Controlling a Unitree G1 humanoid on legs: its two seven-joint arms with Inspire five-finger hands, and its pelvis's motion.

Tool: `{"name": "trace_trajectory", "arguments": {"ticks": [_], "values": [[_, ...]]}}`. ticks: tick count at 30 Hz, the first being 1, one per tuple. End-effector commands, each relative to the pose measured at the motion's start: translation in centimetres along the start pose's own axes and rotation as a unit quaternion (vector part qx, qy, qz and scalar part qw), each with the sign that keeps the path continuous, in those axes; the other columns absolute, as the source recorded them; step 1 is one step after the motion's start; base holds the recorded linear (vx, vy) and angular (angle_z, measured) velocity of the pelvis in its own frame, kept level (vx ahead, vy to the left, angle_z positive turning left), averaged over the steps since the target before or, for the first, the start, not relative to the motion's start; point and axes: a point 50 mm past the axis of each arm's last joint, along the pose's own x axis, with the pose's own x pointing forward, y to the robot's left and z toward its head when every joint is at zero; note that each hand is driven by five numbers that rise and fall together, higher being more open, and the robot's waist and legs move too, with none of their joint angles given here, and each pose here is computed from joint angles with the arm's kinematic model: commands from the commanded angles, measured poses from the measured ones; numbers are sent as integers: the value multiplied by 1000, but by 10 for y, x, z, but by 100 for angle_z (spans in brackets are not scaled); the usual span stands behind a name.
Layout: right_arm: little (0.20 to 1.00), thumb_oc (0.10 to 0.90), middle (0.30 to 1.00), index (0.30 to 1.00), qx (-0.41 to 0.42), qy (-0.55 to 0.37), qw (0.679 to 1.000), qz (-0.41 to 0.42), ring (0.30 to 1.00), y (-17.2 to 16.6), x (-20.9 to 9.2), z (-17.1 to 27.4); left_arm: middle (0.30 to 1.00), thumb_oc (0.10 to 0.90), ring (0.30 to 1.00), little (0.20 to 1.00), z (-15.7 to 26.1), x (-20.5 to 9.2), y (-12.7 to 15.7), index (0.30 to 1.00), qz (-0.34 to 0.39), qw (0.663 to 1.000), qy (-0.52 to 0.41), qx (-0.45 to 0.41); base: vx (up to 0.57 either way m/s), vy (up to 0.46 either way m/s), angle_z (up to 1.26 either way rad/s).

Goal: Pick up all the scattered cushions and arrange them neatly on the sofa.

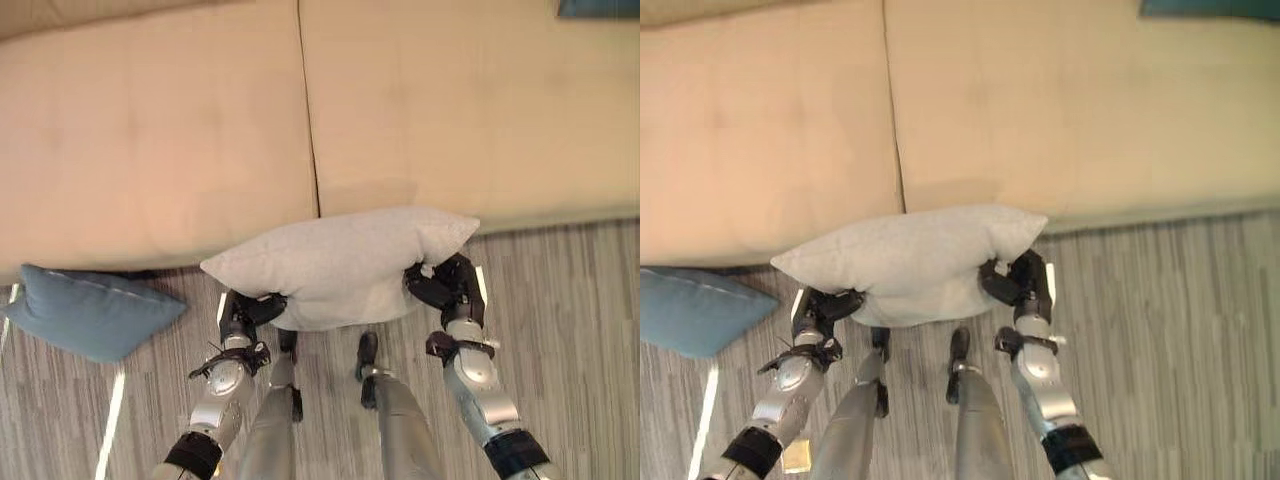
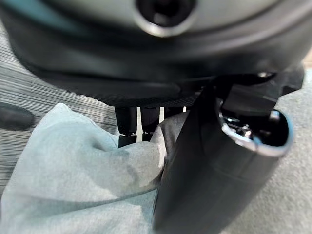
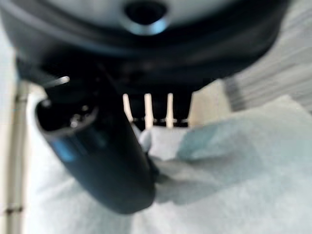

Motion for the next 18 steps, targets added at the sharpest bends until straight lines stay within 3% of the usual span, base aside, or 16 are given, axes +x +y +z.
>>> {"name": "trace_trajectory", "arguments": {"ticks": [1, 4, 10, 18], "values": [[300, 400, 300, 300, -5, -167, 979, 119, 300, 40, -5, 58, 300, 400, 300, 300, 59, -5, -64, 300, -167, 972, -158, -36, 109, -66, 28], [300, 400, 300, 300, -49, -172, 977, 115, 300, 26, -11, 58, 300, 400, 300, 300, 52, -13, -55, 300, -165, 974, -153, -22, 167, -15, 14], [300, 400, 300, 300, -60, -173, 979, 90, 300, 13, -16, 60, 300, 400, 300, 300, 51, -19, -54, 300, -174, 973, -154, -9, 183, 95, 22], [300, 400, 300, 300, -48, -157, 981, 105, 300, 21, -21, 55, 300, 400, 300, 300, 52, -27, -40, 300, -173, 972, -156, 35, 160, 208, -11]]}}
